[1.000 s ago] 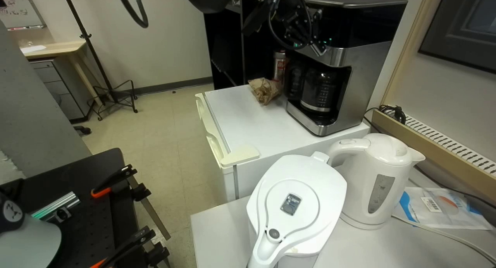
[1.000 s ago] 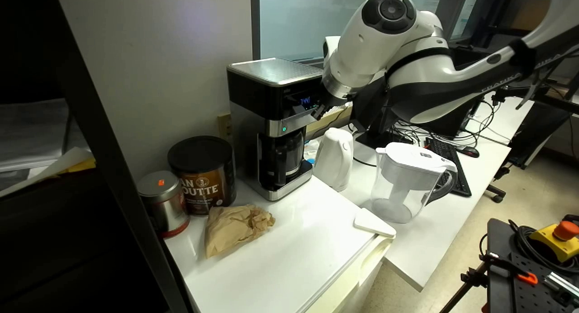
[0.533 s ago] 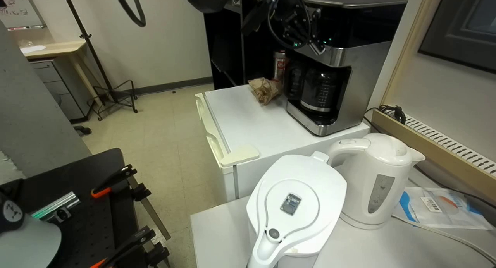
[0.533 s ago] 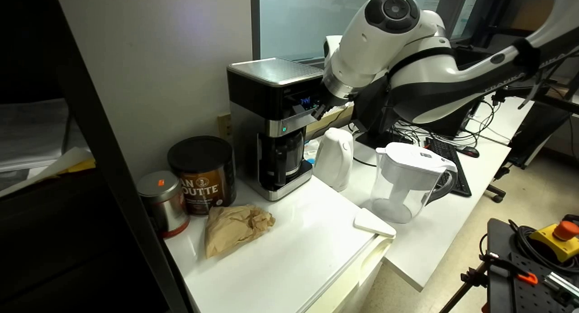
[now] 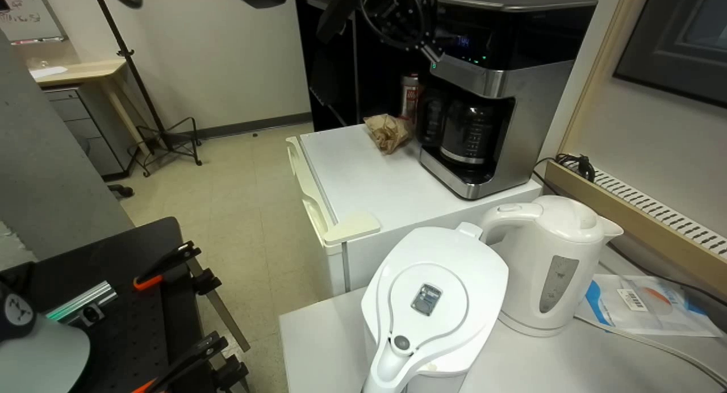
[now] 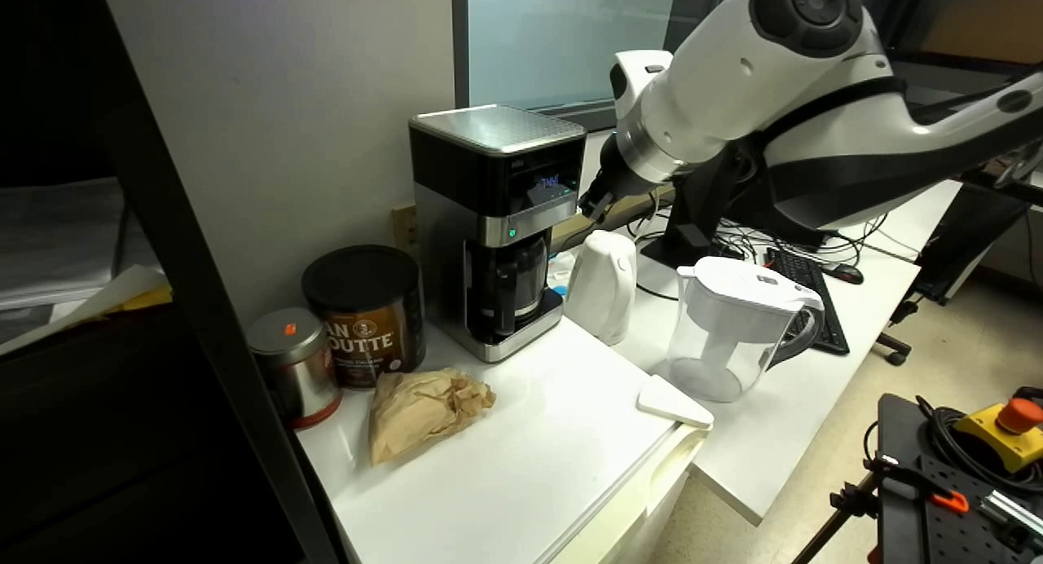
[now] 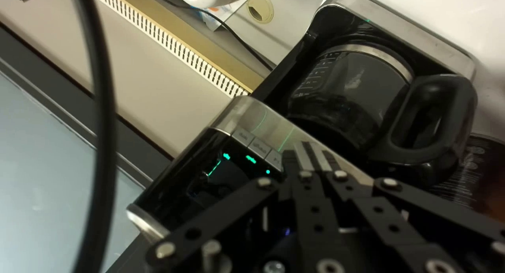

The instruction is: Tap the right side of the coffee machine

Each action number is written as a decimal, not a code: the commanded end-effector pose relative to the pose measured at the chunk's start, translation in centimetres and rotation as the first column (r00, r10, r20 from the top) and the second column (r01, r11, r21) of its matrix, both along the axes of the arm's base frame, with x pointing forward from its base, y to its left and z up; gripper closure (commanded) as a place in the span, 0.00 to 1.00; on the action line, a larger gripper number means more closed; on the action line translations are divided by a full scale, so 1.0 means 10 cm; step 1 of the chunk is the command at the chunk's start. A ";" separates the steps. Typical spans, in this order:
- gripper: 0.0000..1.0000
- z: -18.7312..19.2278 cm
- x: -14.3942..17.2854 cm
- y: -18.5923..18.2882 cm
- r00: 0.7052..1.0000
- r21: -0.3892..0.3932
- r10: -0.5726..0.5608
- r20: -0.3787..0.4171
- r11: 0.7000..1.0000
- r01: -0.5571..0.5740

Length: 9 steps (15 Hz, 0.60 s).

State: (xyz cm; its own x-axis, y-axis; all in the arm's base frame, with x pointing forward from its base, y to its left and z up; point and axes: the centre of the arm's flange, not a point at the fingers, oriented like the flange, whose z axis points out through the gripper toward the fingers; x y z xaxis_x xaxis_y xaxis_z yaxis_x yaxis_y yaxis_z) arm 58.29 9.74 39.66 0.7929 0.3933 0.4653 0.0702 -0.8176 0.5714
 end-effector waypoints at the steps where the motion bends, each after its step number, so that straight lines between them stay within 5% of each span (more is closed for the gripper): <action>1: 0.98 0.16 -0.49 0.05 0.995 -0.054 0.102 0.015 0.993 -0.101; 9: 0.98 0.27 -0.95 0.08 0.978 -0.116 0.204 0.032 0.973 -0.199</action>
